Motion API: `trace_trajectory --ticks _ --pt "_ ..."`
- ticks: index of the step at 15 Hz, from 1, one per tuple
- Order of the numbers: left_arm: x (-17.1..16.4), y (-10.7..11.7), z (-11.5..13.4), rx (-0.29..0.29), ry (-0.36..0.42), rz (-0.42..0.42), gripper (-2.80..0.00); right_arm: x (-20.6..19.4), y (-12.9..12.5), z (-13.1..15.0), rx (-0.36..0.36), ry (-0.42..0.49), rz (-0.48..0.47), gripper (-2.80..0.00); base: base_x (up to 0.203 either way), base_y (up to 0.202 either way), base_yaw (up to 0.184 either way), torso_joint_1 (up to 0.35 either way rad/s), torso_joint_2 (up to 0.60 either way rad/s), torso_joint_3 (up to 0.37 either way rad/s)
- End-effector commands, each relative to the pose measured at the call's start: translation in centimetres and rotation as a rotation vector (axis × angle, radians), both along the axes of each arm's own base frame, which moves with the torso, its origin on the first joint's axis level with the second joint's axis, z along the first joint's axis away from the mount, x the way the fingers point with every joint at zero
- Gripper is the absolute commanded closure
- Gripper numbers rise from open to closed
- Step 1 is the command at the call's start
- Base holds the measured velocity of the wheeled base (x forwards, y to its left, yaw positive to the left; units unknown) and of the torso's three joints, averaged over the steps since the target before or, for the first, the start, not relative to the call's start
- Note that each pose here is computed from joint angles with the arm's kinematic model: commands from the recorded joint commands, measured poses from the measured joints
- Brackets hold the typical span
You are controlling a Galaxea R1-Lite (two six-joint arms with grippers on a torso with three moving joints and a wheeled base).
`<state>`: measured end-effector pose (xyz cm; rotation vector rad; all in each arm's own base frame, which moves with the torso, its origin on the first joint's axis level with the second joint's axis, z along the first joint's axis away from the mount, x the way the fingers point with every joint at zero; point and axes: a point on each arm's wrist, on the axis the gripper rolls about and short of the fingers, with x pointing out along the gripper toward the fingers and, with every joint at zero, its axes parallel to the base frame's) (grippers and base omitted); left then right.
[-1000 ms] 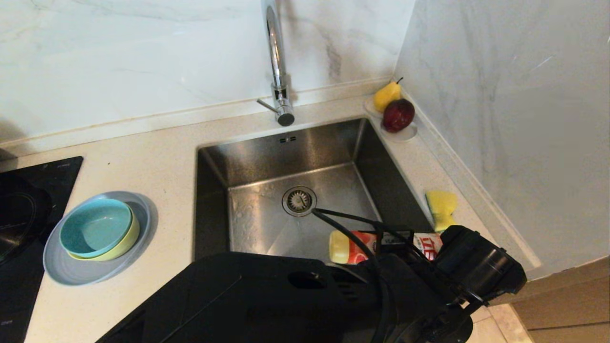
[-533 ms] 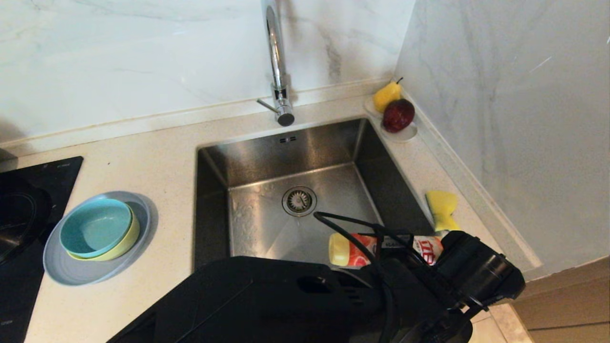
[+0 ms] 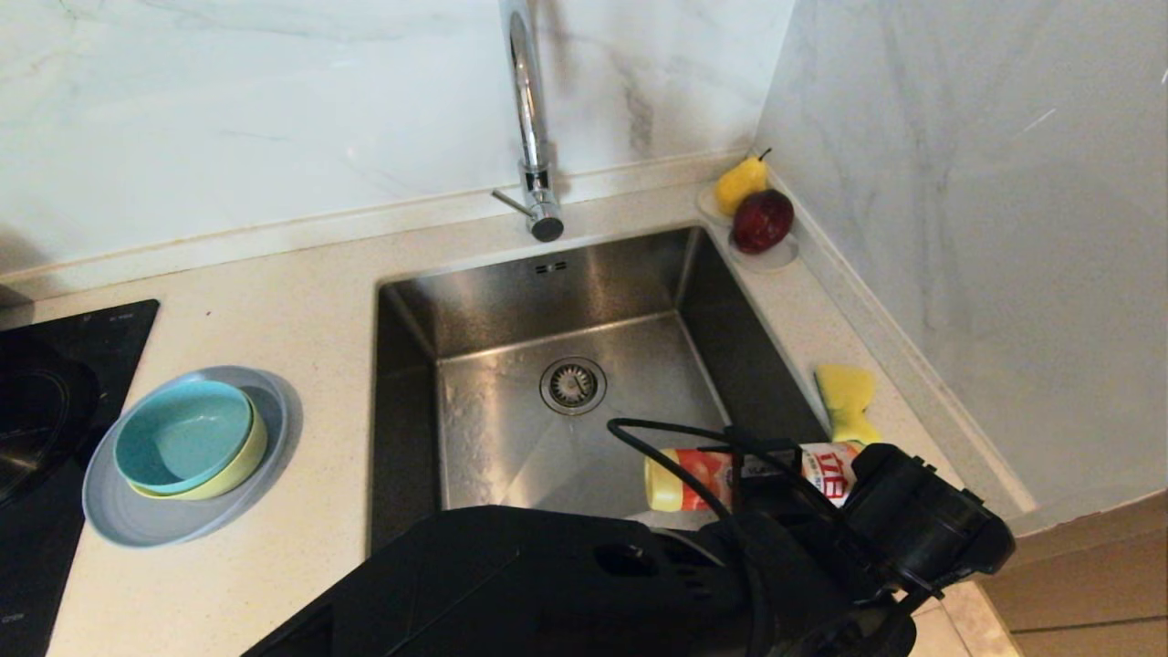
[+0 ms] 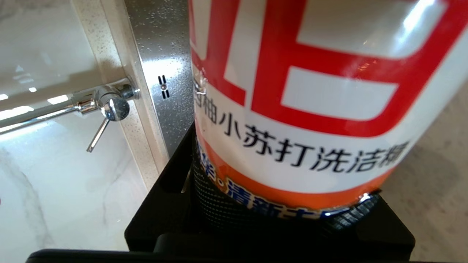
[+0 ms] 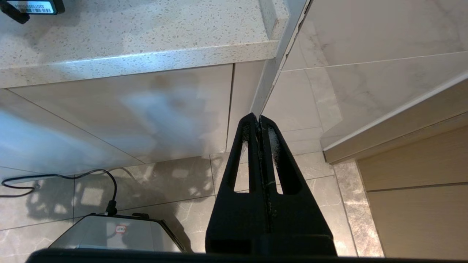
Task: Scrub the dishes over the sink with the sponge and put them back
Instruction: Squeeze it onto the sponge
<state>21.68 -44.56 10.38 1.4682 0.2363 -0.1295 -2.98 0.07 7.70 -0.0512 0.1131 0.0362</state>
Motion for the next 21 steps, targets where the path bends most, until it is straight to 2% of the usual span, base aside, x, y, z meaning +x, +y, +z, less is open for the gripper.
trace_trajectory --ticks 1,3,6,8,15,21 --pt "0.2 0.0 0.0 -0.007 -0.010 0.014 0.00 0.0 0.0 0.0 0.000 -0.001 0.001 0.00 0.000 0.000 0.000 0.000 0.00 0.000" --pt "0.5 -0.3 -0.4 -0.045 -0.054 0.056 0.00 0.0 0.0 0.0 0.000 -0.001 0.002 0.00 0.000 0.000 0.000 0.000 0.00 0.000" --pt "0.7 -0.2 -0.8 -0.026 -0.061 0.080 0.00 0.0 0.0 0.0 0.000 -0.001 0.001 0.00 0.000 0.000 0.000 0.000 0.00 0.000" --pt "0.8 -0.2 -1.3 0.001 -0.085 0.125 0.00 0.0 0.0 0.0 0.000 -0.001 0.002 0.00 0.000 0.000 0.000 0.000 0.00 0.000" --pt "0.8 0.0 -1.5 0.043 -0.082 0.141 0.00 0.0 0.0 0.0 0.001 0.000 0.000 0.00 0.000 0.000 0.000 0.000 0.00 0.000" --pt "0.9 0.0 -1.5 0.028 -0.087 0.142 0.00 0.0 0.0 0.0 0.000 -0.001 0.002 0.00 0.000 0.000 0.000 0.000 0.00 0.000"
